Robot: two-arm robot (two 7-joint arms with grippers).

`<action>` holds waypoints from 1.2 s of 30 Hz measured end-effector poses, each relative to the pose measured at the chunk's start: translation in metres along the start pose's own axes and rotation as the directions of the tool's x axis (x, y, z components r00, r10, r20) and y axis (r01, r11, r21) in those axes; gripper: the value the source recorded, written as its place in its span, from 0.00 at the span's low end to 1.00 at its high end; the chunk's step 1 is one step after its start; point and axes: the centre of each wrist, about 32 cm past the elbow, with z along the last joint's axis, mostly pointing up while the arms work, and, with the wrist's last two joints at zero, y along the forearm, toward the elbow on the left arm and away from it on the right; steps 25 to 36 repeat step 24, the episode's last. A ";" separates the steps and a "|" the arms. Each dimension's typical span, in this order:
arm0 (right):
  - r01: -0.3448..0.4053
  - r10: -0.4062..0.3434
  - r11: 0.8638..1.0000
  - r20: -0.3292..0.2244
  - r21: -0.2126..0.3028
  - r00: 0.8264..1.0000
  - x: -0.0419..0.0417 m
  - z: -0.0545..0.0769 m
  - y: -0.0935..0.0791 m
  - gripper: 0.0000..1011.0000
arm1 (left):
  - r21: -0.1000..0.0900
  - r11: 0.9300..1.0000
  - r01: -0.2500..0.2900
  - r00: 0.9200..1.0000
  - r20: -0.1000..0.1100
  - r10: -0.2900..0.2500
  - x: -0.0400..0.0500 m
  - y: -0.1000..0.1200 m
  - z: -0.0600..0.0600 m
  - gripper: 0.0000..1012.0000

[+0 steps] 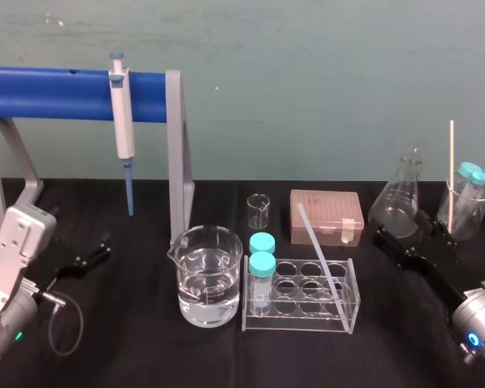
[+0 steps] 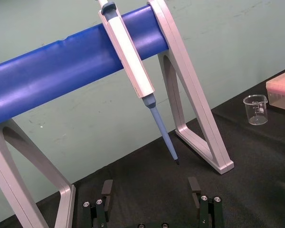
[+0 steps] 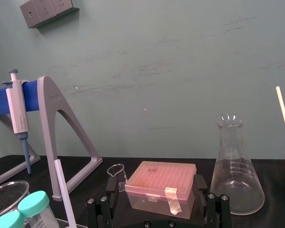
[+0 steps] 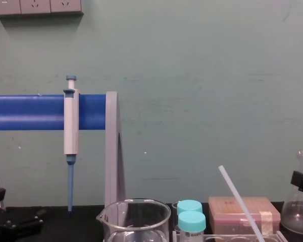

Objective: Pick up the stirring rod with one hand, then place it down.

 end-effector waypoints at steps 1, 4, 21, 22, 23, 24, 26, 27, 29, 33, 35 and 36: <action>0.000 0.000 1.000 0.000 0.000 1.000 0.0000 0.000 0.000 0.99 | 0.000 1.000 0.000 1.000 0.000 0.000 0.0000 0.000 0.000 0.99; 0.000 0.000 1.000 0.001 0.001 1.000 -0.0001 0.000 0.000 0.99 | 0.000 1.000 0.000 1.000 0.000 0.000 0.0000 0.000 0.000 0.99; -0.001 0.001 1.000 0.004 0.003 1.000 -0.0001 0.000 -0.001 0.99 | 0.000 1.000 0.000 1.000 0.000 0.000 0.0000 0.000 0.000 0.99; -0.001 0.001 1.000 0.004 0.003 1.000 -0.0001 0.000 -0.001 0.99 | 0.000 1.000 0.000 1.000 0.000 0.000 0.0000 0.000 0.000 0.99; -0.001 0.001 1.000 0.004 0.003 1.000 -0.0001 0.000 -0.001 0.99 | 0.000 1.000 0.000 1.000 0.000 0.000 0.0000 0.000 0.000 0.99; -0.001 0.001 1.000 0.004 0.003 1.000 -0.0001 0.000 -0.001 0.99 | 0.000 1.000 0.000 1.000 0.000 0.000 0.0000 0.000 0.000 0.99; -0.001 0.001 1.000 0.004 0.003 1.000 -0.0001 0.000 -0.001 0.99 | 0.000 1.000 0.000 1.000 0.000 0.000 0.0000 0.000 0.000 0.99; -0.001 0.001 1.000 0.004 0.003 1.000 -0.0001 0.000 -0.001 0.99 | 0.000 1.000 0.000 1.000 0.000 0.000 0.0000 0.000 0.000 0.99; -0.001 0.001 1.000 0.004 0.003 1.000 -0.0001 0.000 -0.001 0.99 | 0.000 1.000 0.000 1.000 0.000 0.000 0.0000 0.000 0.000 0.99; -0.001 0.001 1.000 0.004 0.003 1.000 -0.0001 0.000 -0.001 0.99 | 0.000 1.000 0.000 1.000 0.000 0.000 0.0000 0.000 0.000 0.99; -0.001 0.001 1.000 0.004 0.003 1.000 -0.0001 0.000 -0.001 0.99 | 0.000 1.000 0.000 1.000 0.000 0.000 0.0000 0.000 0.000 0.99; -0.001 0.001 1.000 0.004 0.003 1.000 -0.0001 0.000 -0.001 0.99 | 0.000 1.000 0.000 1.000 0.000 0.000 0.0000 0.000 0.000 0.99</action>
